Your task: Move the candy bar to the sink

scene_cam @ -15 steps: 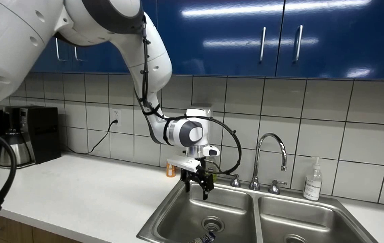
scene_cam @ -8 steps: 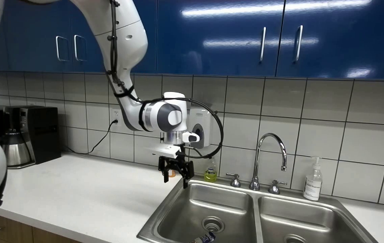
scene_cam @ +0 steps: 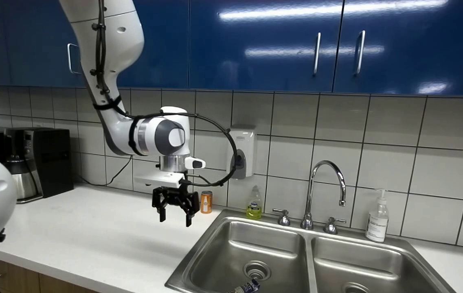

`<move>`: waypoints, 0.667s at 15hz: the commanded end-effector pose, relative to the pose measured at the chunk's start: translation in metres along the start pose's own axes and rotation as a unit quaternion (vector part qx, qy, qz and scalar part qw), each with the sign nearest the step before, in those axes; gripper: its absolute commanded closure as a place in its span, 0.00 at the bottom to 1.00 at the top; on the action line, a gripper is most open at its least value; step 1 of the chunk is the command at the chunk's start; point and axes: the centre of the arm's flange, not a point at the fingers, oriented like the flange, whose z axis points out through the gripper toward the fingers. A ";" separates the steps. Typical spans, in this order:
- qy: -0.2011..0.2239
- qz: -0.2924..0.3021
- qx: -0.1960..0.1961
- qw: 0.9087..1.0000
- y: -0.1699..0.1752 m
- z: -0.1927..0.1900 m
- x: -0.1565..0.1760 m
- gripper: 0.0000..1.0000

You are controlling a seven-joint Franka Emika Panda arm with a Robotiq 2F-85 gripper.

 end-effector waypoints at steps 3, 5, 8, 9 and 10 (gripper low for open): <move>-0.006 -0.089 0.002 0.996 -0.048 -0.015 -0.041 0.00; -0.007 -0.112 0.002 0.994 -0.061 -0.016 -0.050 0.00; -0.006 -0.139 0.000 0.990 -0.074 -0.018 -0.059 0.00; -0.004 -0.145 -0.002 0.989 -0.078 -0.020 -0.061 0.00; -0.002 -0.153 -0.005 0.988 -0.082 -0.021 -0.063 0.00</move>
